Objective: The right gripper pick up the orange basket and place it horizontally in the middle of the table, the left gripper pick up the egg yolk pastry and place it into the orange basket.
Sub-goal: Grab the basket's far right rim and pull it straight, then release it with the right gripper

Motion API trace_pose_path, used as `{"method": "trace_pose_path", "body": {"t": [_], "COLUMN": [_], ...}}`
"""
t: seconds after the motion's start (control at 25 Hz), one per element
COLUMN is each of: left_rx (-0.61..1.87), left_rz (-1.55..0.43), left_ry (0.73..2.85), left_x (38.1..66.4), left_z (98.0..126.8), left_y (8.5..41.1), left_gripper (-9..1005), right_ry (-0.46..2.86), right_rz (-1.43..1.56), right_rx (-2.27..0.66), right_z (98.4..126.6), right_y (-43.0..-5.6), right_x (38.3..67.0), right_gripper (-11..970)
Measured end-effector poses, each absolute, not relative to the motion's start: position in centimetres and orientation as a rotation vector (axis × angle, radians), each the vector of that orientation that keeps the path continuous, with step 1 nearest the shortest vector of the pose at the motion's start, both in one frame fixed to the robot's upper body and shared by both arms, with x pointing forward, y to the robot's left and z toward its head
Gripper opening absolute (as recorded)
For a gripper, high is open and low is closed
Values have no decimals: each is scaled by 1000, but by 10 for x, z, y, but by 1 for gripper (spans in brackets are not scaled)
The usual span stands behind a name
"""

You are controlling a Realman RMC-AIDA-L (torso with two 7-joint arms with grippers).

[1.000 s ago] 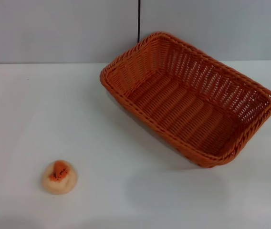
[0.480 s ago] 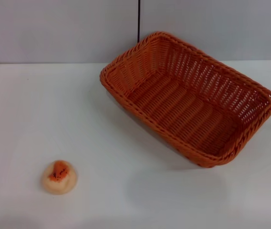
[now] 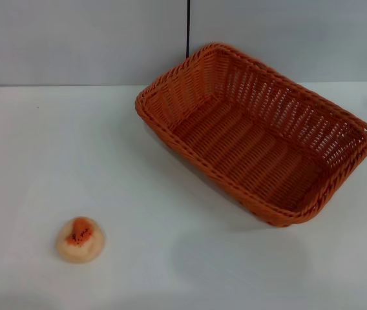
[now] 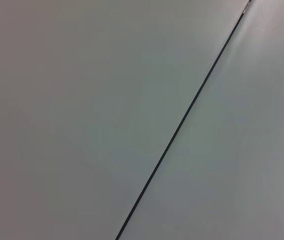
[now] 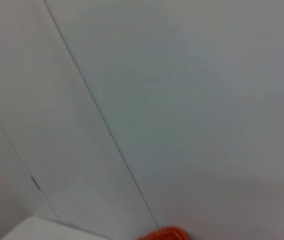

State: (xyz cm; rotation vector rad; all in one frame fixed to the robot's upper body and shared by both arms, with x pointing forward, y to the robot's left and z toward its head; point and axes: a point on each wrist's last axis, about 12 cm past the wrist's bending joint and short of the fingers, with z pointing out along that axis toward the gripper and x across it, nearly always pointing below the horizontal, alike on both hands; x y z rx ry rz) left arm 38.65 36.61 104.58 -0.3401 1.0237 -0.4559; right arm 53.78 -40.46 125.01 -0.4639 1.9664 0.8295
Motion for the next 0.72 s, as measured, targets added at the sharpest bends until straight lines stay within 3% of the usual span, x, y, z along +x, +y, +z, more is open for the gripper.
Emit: {"method": "trace_pose_path", "body": {"t": [0.12,0.52,0.72], "left_rx": [-348,-352,-357], "left_rz": [-457,-466,-467], "left_ry": [1024,1023,1031], "left_x": [385,387,389], "left_z": [1045,1045,1045], "left_y": [366,366,366], "left_gripper": [834,833,833], "right_ry": [2025,2296,2410], "right_rz": [817,705,607], "right_rx": [-493,-673,-778], "right_z": [1257,1250,1241], "right_y": [-396,-362,-343], "right_x": [550,586,600], "right_gripper": [389,736,763]}}
